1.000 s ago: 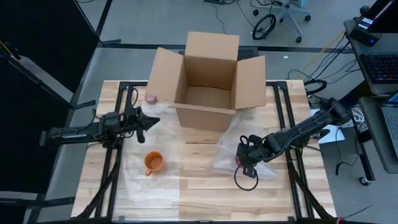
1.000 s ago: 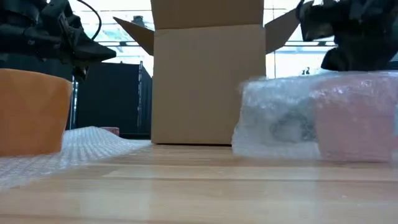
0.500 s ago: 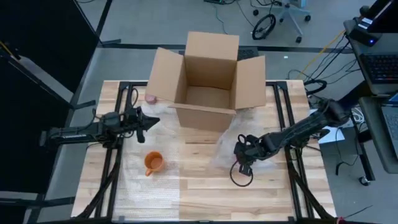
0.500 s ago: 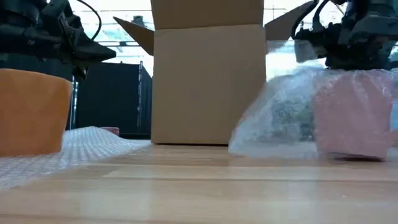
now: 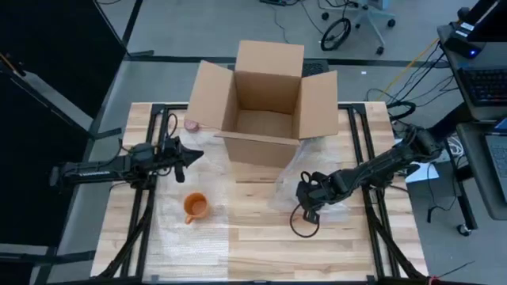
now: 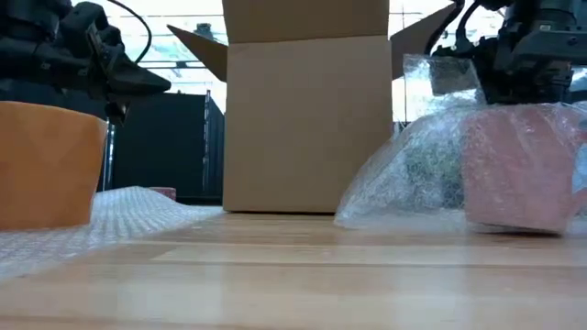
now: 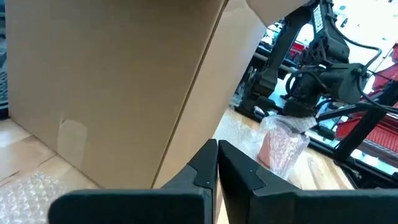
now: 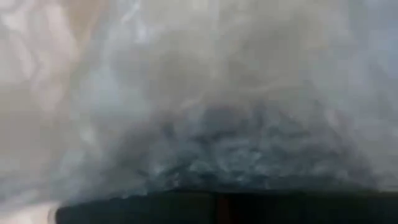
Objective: Wrap mug
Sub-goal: Wrap the pink cup with the bubble wrap
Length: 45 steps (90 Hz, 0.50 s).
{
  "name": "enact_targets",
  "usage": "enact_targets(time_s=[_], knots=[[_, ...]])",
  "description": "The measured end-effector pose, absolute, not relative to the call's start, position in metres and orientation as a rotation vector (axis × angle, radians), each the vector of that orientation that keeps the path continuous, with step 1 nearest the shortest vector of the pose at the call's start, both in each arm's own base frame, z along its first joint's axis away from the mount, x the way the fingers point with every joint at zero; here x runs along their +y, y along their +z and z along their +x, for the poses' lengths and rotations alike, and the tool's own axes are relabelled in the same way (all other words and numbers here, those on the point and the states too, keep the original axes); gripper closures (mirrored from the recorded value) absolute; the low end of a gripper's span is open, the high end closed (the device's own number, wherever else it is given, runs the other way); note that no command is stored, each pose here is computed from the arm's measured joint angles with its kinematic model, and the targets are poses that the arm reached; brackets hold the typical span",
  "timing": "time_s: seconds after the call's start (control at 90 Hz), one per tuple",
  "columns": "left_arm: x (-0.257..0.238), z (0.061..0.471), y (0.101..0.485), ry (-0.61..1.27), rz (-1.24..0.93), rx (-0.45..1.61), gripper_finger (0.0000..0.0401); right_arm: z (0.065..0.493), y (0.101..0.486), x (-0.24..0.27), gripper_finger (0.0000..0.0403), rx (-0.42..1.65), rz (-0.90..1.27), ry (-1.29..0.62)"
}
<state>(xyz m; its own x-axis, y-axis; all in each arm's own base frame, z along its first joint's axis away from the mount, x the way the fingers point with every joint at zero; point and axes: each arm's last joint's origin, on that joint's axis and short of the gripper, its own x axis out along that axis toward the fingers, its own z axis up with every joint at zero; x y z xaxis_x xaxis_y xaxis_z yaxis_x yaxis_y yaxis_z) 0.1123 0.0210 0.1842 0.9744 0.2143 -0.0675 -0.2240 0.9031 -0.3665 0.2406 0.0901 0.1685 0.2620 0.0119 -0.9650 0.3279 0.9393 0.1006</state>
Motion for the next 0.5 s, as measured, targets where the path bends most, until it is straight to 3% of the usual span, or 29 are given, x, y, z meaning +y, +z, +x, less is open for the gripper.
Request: enact_targets(time_s=[0.167,0.5], knots=[[0.021,0.112,0.184,0.226,-0.382,0.024,0.0401,0.249,0.183,0.094,0.0392,1.288,0.298,-0.191],[0.021,0.112,0.184,0.226,-0.382,0.023,0.0401,0.257,0.21,0.096,0.0306,1.287,0.301,-0.2]])
